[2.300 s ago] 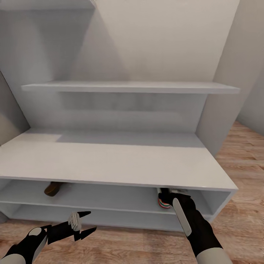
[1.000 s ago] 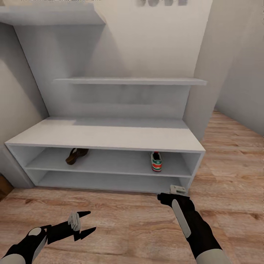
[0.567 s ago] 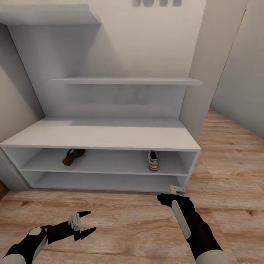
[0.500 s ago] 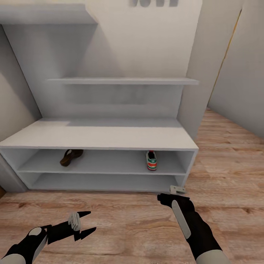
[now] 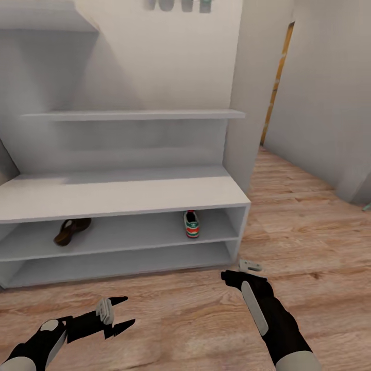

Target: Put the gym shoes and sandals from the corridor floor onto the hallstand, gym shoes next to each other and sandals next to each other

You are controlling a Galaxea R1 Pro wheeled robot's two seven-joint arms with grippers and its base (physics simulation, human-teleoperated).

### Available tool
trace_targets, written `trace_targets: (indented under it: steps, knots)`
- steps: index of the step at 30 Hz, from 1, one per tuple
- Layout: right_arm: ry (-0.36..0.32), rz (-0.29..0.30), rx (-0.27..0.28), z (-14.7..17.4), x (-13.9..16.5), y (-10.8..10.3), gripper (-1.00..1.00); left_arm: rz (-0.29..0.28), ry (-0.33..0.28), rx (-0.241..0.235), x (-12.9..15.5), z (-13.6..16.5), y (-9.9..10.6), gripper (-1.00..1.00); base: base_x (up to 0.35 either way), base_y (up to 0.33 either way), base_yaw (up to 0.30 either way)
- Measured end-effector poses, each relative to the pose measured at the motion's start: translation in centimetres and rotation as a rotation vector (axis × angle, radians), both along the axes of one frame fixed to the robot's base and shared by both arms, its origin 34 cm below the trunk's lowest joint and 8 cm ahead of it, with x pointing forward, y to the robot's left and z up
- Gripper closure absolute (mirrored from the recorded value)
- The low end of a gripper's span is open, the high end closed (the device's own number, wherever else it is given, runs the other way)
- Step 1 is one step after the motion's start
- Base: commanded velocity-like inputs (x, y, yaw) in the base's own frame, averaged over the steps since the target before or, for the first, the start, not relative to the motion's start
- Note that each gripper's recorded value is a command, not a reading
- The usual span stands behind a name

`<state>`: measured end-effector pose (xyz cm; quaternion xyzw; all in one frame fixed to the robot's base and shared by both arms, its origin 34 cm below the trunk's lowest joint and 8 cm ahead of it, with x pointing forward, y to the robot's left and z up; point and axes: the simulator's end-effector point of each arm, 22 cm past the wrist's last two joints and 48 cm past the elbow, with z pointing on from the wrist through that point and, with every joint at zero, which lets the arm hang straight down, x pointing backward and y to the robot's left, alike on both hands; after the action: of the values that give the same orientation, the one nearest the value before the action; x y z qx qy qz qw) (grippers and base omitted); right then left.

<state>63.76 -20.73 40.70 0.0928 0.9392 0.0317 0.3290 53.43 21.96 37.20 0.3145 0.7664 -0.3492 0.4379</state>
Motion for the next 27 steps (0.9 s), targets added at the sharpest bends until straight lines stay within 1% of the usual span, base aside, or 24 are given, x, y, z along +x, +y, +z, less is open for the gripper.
trace_targets:
  steps: [27]
  knots:
    - [-0.025,-0.002,-0.005,1.3,0.3,-0.1,-1.00,0.006,-0.021,-0.004,0.4,1.1,0.1,-1.00,0.000,0.000,-0.286]
